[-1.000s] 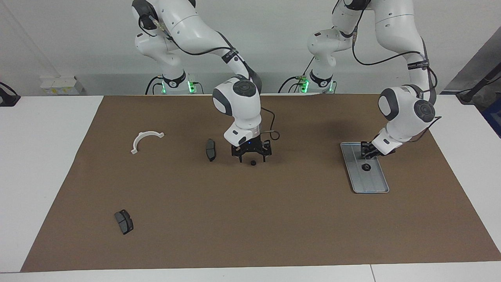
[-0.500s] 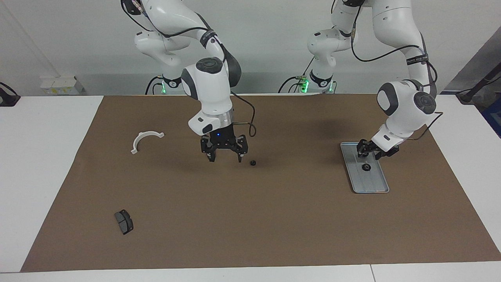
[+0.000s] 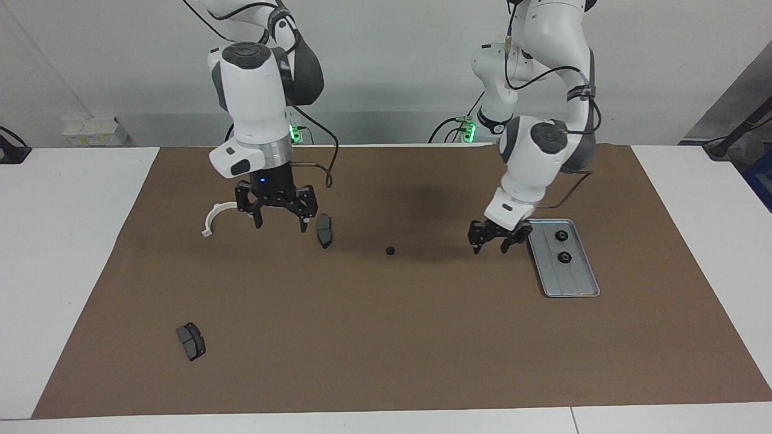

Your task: Pick bearing gear from pile to tray

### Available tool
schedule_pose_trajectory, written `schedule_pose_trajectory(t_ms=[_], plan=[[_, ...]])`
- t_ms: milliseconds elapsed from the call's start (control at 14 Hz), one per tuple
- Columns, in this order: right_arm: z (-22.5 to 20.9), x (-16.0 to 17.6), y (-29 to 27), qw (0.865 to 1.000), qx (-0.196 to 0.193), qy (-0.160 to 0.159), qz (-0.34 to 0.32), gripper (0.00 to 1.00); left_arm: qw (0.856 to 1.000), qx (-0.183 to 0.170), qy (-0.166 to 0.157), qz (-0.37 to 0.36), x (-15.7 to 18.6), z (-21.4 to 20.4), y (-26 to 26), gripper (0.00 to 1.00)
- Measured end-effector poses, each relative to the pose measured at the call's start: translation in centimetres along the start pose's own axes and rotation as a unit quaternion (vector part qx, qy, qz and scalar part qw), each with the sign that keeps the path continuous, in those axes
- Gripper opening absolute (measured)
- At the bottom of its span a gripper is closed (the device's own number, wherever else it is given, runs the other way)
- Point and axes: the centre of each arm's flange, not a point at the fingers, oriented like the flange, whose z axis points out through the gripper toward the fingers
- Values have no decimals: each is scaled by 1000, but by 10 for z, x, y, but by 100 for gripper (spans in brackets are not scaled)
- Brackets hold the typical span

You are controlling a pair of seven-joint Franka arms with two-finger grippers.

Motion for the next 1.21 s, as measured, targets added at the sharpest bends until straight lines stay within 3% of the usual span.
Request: schedule_pose_trajectory(t_ms=[214, 500, 857, 1214], plan=[[-23, 1, 50, 999, -10, -27, -17, 100, 999, -31, 25, 5, -31, 7, 71, 73], [-61, 8, 96, 999, -21, -45, -12, 100, 997, -43, 27, 53, -50, 35, 127, 72], [-77, 5, 124, 996, -32, -84, 3, 100, 995, -40, 27, 82, -60, 72, 145, 66], [-73, 2, 112, 995, -32, -94, -9, 100, 995, -25, 19, 97, -66, 91, 142, 63]])
